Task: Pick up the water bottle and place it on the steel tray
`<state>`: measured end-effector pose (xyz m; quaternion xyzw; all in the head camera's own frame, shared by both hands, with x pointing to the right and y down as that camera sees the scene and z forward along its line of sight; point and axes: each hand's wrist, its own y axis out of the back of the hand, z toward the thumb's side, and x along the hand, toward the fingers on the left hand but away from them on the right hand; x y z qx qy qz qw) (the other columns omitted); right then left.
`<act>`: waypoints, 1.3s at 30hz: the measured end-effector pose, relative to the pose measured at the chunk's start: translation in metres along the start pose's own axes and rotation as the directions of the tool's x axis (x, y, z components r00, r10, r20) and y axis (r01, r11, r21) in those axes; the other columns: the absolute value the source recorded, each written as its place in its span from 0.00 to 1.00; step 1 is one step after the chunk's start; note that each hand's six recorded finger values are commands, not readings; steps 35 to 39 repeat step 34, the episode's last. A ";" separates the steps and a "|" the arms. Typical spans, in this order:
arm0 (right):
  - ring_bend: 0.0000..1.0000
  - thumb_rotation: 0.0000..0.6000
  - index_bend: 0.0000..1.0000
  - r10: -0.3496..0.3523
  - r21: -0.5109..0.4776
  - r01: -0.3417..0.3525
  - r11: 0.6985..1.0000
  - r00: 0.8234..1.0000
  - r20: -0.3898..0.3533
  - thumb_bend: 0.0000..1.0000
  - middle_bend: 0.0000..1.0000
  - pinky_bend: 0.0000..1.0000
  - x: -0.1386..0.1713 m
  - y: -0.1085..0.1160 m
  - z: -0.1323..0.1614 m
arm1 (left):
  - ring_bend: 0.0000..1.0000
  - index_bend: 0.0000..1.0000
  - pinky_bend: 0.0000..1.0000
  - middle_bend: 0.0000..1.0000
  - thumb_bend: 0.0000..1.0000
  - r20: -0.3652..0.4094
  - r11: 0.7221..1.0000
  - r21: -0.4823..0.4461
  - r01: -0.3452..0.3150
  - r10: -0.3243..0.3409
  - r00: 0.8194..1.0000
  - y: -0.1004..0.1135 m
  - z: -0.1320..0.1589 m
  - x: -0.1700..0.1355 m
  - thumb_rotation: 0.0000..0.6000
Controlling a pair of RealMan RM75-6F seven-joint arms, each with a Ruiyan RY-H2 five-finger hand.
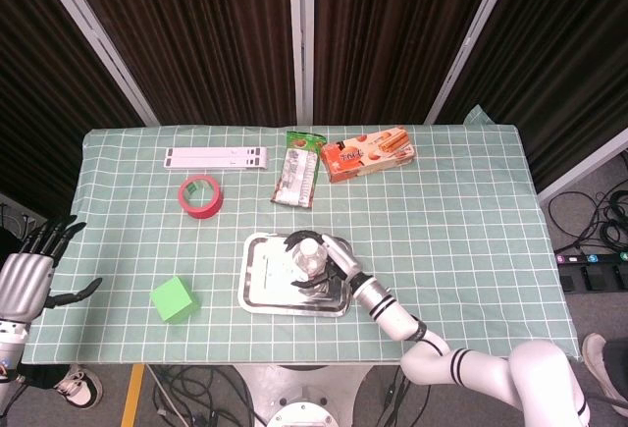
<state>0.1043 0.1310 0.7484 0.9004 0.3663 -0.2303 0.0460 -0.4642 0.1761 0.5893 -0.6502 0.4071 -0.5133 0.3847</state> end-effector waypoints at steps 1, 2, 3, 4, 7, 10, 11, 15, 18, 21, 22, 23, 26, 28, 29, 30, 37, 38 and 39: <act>0.01 1.00 0.04 0.006 0.010 -0.006 1.000 1.000 -0.001 0.00 0.20 0.06 0.001 0.001 0.001 | 0.10 0.18 0.16 0.19 0.23 0.001 1.000 -0.001 -0.002 0.002 1.000 0.000 0.001 0.000 0.60; 0.00 1.00 0.01 0.009 0.019 -0.009 1.000 1.000 -0.001 0.00 0.18 0.04 0.003 0.003 0.001 | 0.10 0.18 0.16 0.19 0.23 0.002 1.000 -0.001 -0.003 0.003 1.000 0.001 0.001 0.000 0.60; 0.00 1.00 0.00 0.013 0.029 -0.013 1.000 1.000 0.000 0.00 0.16 0.02 0.004 0.005 0.001 | 0.10 0.18 0.16 0.19 0.23 0.003 1.000 -0.001 -0.003 0.003 1.000 0.001 0.002 0.001 0.60; 0.00 1.00 0.00 0.017 0.047 -0.017 0.999 1.000 0.003 0.00 0.14 0.01 0.007 0.008 0.002 | 0.10 0.18 0.16 0.19 0.23 0.004 1.000 0.000 -0.004 0.004 1.000 0.001 0.002 0.001 0.60; 0.00 1.00 0.00 0.021 0.105 -0.022 0.994 1.000 0.012 0.00 0.08 0.00 0.014 0.023 0.004 | 0.10 0.18 0.16 0.19 0.23 0.004 1.000 0.000 -0.002 0.002 1.000 0.001 0.003 0.000 0.61; 0.00 1.00 0.00 0.012 0.189 -0.018 0.982 0.999 0.032 0.00 0.05 0.00 0.027 0.046 0.006 | 0.10 0.18 0.16 0.19 0.23 0.007 1.000 0.000 -0.002 0.002 1.000 0.001 0.004 0.000 0.61; 0.00 1.00 0.00 0.006 0.223 -0.015 0.975 0.999 0.043 0.00 0.05 0.00 0.031 0.056 0.007 | 0.10 0.18 0.16 0.19 0.23 0.009 1.000 -0.001 -0.003 0.003 1.000 0.001 0.005 0.000 0.60; 0.00 1.00 0.00 -0.041 0.402 -0.005 0.916 0.993 0.107 0.00 0.05 0.00 0.057 0.100 0.008 | 0.10 0.18 0.16 0.19 0.23 0.011 1.000 0.003 0.000 0.000 1.000 0.001 0.006 0.001 0.61; 0.00 1.00 0.00 -0.106 0.544 0.004 0.839 0.982 0.155 0.00 0.06 0.00 0.083 0.133 0.009 | 0.10 0.18 0.16 0.19 0.23 0.011 1.000 0.005 0.003 -0.003 1.000 -0.001 0.007 0.001 0.61; 0.00 1.00 0.00 -0.192 0.679 0.017 0.734 0.964 0.183 0.00 0.06 0.00 0.117 0.160 0.011 | 0.10 0.18 0.16 0.19 0.23 0.014 1.000 0.006 0.001 -0.001 1.000 -0.001 0.009 0.003 0.60; 0.00 1.00 0.00 -0.234 0.731 0.026 0.682 0.954 0.185 0.00 0.06 0.00 0.133 0.170 0.011 | 0.10 0.18 0.16 0.19 0.23 0.015 1.000 0.008 -0.001 0.000 1.000 -0.001 0.010 0.003 0.61; 0.00 1.00 0.00 -0.269 0.767 0.035 0.641 0.946 0.182 0.00 0.06 0.00 0.146 0.177 0.012 | 0.10 0.18 0.16 0.19 0.23 0.016 1.000 0.009 -0.003 0.003 1.000 -0.001 0.010 0.004 0.61; 0.00 1.00 0.00 -0.393 0.857 0.080 0.508 0.907 0.149 0.00 0.06 0.00 0.189 0.197 0.013 | 0.10 0.18 0.16 0.19 0.23 0.017 1.000 0.004 -0.003 0.003 1.000 -0.003 0.011 0.005 0.61; 0.00 1.00 0.00 -0.475 0.892 0.114 0.437 0.871 0.122 0.00 0.06 0.00 0.222 0.207 0.012 | 0.10 0.18 0.16 0.19 0.23 0.020 1.000 0.007 0.005 -0.005 1.000 -0.005 0.012 0.005 0.61; 0.00 1.00 0.00 -0.505 0.902 0.124 0.414 0.856 0.114 0.00 0.06 0.00 0.237 0.210 0.011 | 0.10 0.18 0.16 0.19 0.23 0.021 1.000 0.005 0.006 -0.006 1.000 -0.006 0.012 0.005 0.61; 0.00 1.00 0.00 -0.528 0.909 0.129 0.396 0.842 0.110 0.00 0.06 0.00 0.251 0.212 0.008 | 0.10 0.18 0.16 0.19 0.23 0.022 1.000 0.004 0.007 -0.007 1.000 -0.006 0.012 0.005 0.61; 0.00 1.00 0.00 -0.554 0.933 0.111 0.342 0.826 0.105 0.00 0.06 0.00 0.285 0.214 -0.003 | 0.10 0.18 0.16 0.19 0.23 0.024 1.000 0.000 0.005 -0.005 1.000 -0.007 0.011 0.005 0.61; 0.00 1.00 0.00 -0.554 0.933 0.111 0.342 0.826 0.105 0.00 0.06 0.00 0.285 0.214 -0.003 | 0.10 0.18 0.16 0.19 0.23 0.024 1.000 0.000 0.005 -0.005 1.000 -0.007 0.011 0.005 0.61; 0.00 1.00 0.00 -0.554 0.933 0.111 0.342 0.826 0.105 0.00 0.06 0.00 0.285 0.214 -0.003 | 0.10 0.18 0.16 0.19 0.23 0.024 1.000 0.000 0.005 -0.005 1.000 -0.007 0.011 0.005 0.61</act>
